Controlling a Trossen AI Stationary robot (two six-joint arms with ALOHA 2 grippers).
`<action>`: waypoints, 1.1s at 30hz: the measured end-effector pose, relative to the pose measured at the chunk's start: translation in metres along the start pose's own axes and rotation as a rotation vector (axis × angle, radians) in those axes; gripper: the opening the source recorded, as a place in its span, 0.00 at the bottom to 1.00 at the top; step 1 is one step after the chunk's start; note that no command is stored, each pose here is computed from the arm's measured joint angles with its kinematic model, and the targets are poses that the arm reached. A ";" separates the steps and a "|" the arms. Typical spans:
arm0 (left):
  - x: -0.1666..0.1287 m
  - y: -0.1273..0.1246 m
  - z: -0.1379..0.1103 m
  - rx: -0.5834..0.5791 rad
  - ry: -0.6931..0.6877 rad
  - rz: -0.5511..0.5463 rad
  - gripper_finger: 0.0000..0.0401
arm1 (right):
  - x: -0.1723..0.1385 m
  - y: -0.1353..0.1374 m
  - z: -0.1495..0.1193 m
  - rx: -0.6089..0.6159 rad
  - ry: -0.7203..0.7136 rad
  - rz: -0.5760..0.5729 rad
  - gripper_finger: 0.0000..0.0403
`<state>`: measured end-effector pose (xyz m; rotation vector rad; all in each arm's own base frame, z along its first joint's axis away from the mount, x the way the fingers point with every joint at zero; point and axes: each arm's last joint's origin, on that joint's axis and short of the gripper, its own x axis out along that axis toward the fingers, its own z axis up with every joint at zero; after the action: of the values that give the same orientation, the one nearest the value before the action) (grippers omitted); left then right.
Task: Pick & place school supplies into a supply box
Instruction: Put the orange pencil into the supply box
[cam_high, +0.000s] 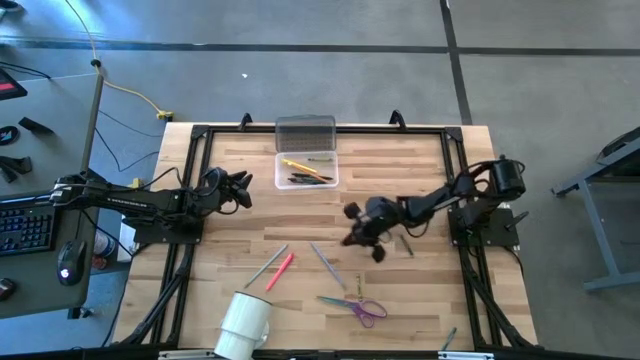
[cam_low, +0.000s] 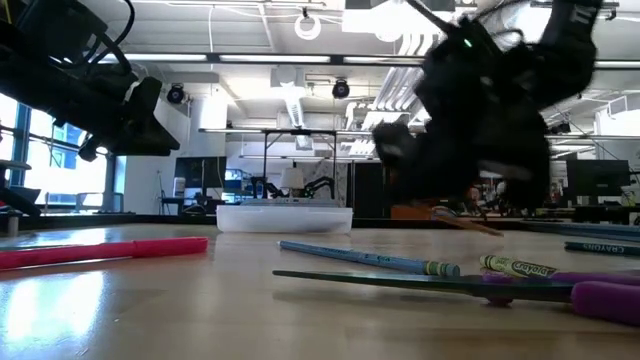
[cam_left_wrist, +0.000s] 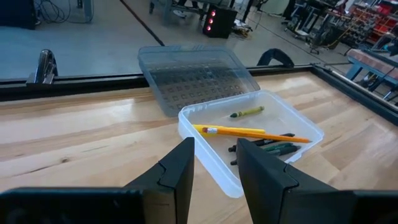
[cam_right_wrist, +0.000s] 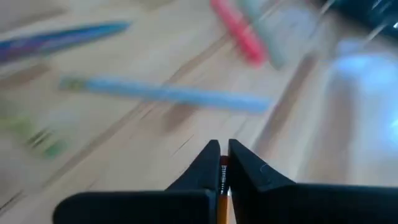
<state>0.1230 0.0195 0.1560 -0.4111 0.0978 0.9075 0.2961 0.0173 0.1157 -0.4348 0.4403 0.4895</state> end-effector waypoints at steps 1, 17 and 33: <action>0.000 0.000 0.000 0.000 0.000 0.000 0.39 | 0.003 -0.008 0.008 -0.026 0.004 -0.020 0.01; 0.000 -0.001 0.000 -0.013 0.003 -0.018 0.39 | 0.060 -0.183 0.055 -0.143 0.163 -0.257 0.00; 0.000 0.000 0.000 0.007 -0.003 0.007 0.39 | 0.074 -0.242 0.019 -0.044 0.330 -0.517 0.04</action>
<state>0.1227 0.0197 0.1556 -0.4033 0.0992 0.9143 0.4892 -0.1406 0.1640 -0.6523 0.6108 -0.0773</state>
